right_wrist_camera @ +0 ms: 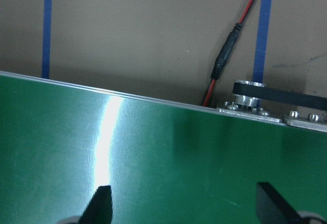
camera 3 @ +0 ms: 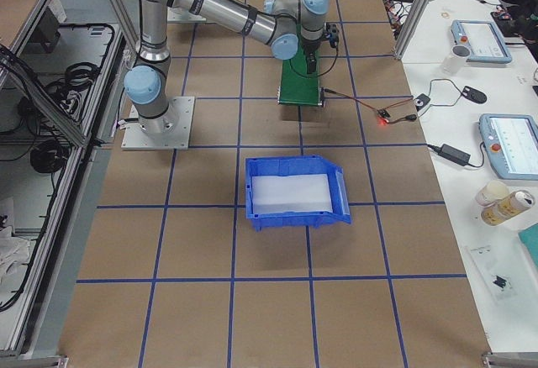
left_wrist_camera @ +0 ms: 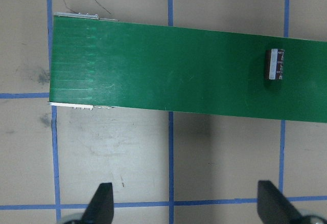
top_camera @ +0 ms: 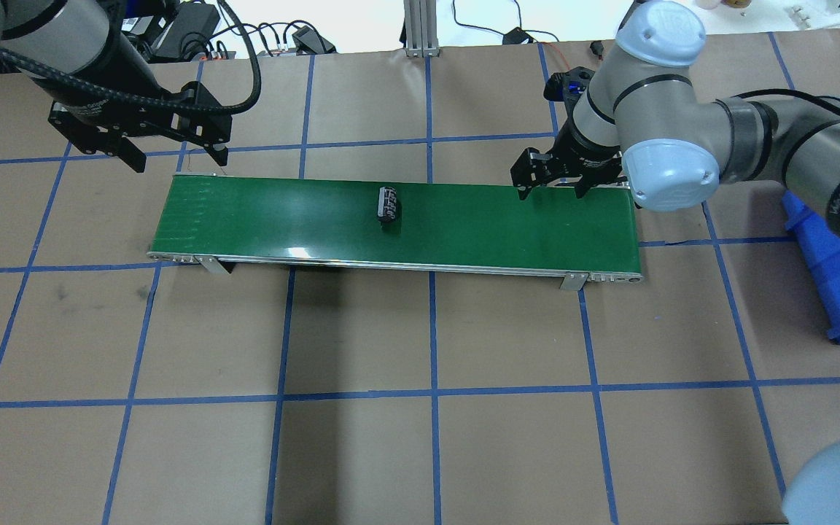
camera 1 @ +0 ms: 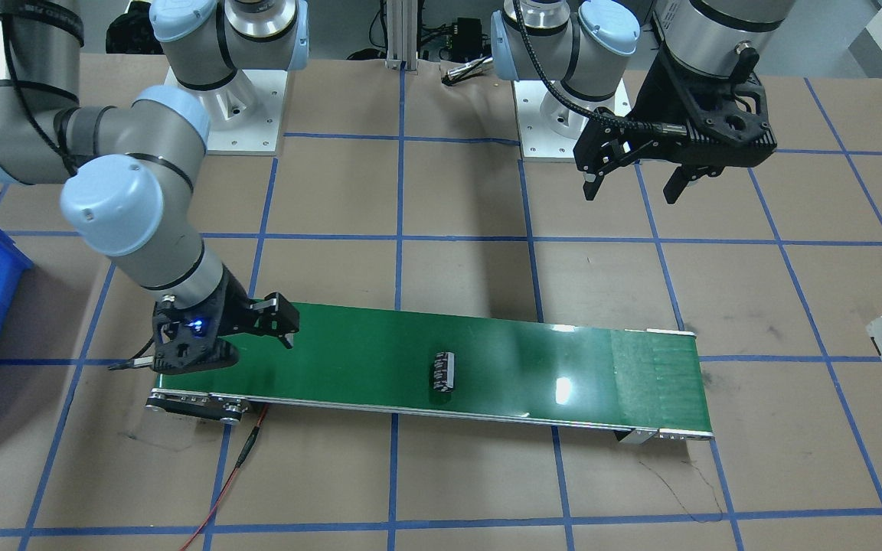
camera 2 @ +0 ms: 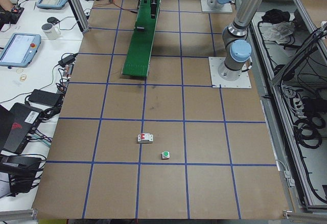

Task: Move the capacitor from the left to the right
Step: 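Raise the left gripper away while the belt carries the capacitor toward the right gripper, then close the right gripper on the capacitor at the belt's far end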

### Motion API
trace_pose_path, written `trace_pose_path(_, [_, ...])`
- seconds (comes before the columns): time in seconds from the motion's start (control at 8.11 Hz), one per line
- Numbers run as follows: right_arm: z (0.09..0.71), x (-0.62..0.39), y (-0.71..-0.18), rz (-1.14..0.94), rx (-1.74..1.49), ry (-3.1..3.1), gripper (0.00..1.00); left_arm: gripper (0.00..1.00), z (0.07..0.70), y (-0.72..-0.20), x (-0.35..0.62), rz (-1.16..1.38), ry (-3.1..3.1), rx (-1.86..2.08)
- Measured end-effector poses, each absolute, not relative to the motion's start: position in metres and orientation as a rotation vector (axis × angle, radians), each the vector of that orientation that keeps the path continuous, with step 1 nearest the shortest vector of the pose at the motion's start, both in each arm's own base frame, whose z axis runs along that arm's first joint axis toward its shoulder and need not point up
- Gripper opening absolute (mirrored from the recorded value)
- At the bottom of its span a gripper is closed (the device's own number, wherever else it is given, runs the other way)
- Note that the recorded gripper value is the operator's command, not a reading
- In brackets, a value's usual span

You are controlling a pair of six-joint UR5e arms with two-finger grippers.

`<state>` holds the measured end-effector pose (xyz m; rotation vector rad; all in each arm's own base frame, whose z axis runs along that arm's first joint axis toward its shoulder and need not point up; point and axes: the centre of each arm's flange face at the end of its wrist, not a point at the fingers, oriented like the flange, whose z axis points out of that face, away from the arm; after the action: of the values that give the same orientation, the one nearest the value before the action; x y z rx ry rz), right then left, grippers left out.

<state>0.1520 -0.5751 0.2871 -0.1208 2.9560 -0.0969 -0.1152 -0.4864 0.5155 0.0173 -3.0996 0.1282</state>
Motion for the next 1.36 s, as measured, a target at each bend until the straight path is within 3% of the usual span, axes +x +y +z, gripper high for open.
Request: trace_pose_path(1.36, [0.258, 0.117, -0.578, -0.16, -0.096, 2.844, 1.0, 1.0, 0.515, -0.486, -0.115, 0.127, -3.098, 0.021])
